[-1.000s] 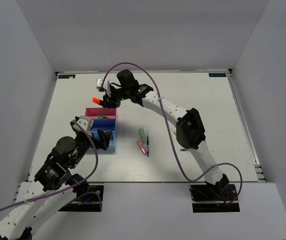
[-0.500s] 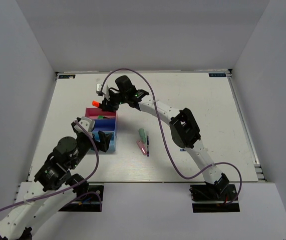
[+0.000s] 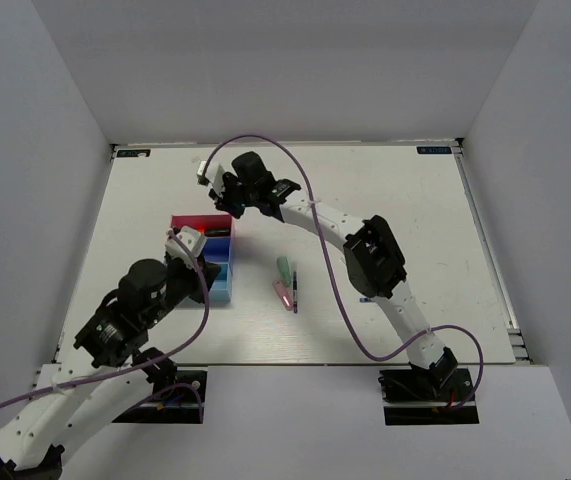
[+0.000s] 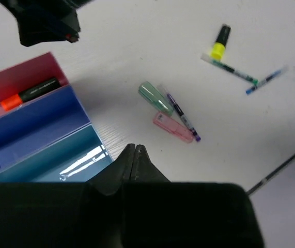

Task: Sort the stationery into containers
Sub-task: Pick up the stationery from the center of the board.

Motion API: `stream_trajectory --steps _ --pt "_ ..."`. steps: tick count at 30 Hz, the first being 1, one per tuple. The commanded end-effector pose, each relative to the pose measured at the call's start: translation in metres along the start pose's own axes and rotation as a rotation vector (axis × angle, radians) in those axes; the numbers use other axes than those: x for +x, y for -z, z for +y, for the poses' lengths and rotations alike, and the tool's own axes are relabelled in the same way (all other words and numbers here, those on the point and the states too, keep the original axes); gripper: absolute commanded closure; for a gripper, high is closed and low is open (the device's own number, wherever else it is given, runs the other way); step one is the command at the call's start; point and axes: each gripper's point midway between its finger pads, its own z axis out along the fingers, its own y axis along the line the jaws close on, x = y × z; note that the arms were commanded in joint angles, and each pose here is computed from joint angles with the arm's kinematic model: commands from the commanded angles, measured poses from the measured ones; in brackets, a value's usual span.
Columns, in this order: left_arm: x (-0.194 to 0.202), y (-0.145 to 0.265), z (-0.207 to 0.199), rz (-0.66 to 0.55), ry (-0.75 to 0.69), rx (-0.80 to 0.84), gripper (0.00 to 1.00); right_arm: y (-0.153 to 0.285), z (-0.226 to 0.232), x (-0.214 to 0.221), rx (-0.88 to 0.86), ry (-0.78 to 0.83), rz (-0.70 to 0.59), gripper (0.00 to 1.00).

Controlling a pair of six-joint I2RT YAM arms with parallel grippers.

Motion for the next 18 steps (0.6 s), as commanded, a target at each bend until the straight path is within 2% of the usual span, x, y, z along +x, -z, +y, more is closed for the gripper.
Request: stream_trajectory --steps 1,2,3,4,5,6,7,8,9,10,11,12,13,15,16,18 --pt "-0.001 -0.007 -0.033 0.106 0.013 0.167 0.97 0.078 -0.052 -0.036 0.324 -0.096 0.088 1.0" --pt "0.002 -0.009 -0.036 0.132 0.024 0.175 1.0 0.1 -0.076 -0.013 0.447 -0.129 0.177 1.0" --pt "0.016 -0.021 -0.037 0.21 0.033 0.173 1.0 0.107 -0.072 0.004 0.457 -0.191 0.229 1.0" --pt "0.02 -0.024 -0.042 0.234 0.055 0.188 1.0 0.136 -0.073 0.01 0.49 -0.233 0.292 1.0" --pt "0.023 -0.027 -0.044 0.256 0.079 0.189 1.0 0.148 -0.061 0.038 0.48 -0.277 0.394 1.0" --pt "0.027 -0.031 -0.044 0.279 0.091 0.183 0.93 0.17 -0.071 0.074 0.539 -0.374 0.471 0.95" --pt "0.043 -0.042 -0.045 0.35 0.099 0.175 0.79 0.199 -0.066 0.072 0.568 -0.459 0.485 0.74" --pt "0.049 -0.045 -0.047 0.377 0.101 0.18 0.65 0.222 -0.058 0.105 0.58 -0.579 0.563 0.59" --pt "0.059 -0.051 -0.05 0.423 0.087 0.19 0.54 0.241 -0.047 0.124 0.544 -0.671 0.589 0.54" --pt "0.072 -0.056 -0.054 0.47 0.067 0.199 0.43 0.255 -0.042 0.122 0.568 -0.778 0.563 0.48" --pt "0.079 -0.063 -0.054 0.491 0.06 0.188 0.33 0.277 -0.034 0.14 0.583 -0.854 0.593 0.48" --pt "0.086 -0.066 -0.056 0.506 0.043 0.189 0.29 0.289 -0.014 0.172 0.552 -0.951 0.653 0.48" --pt "0.093 -0.071 -0.06 0.521 0.033 0.195 0.19 0.302 -0.016 0.17 0.591 -1.024 0.615 0.5" --pt "0.098 -0.084 -0.061 0.518 0.021 0.172 0.11 0.322 -0.002 0.191 0.623 -1.093 0.659 0.5" --pt "0.108 -0.088 -0.059 0.555 0.018 0.154 0.02 0.324 0.001 0.193 0.636 -1.126 0.656 0.5" --pt "0.103 -0.098 -0.059 0.536 0.018 0.131 0.0 0.332 0.009 0.203 0.659 -1.155 0.695 0.5"
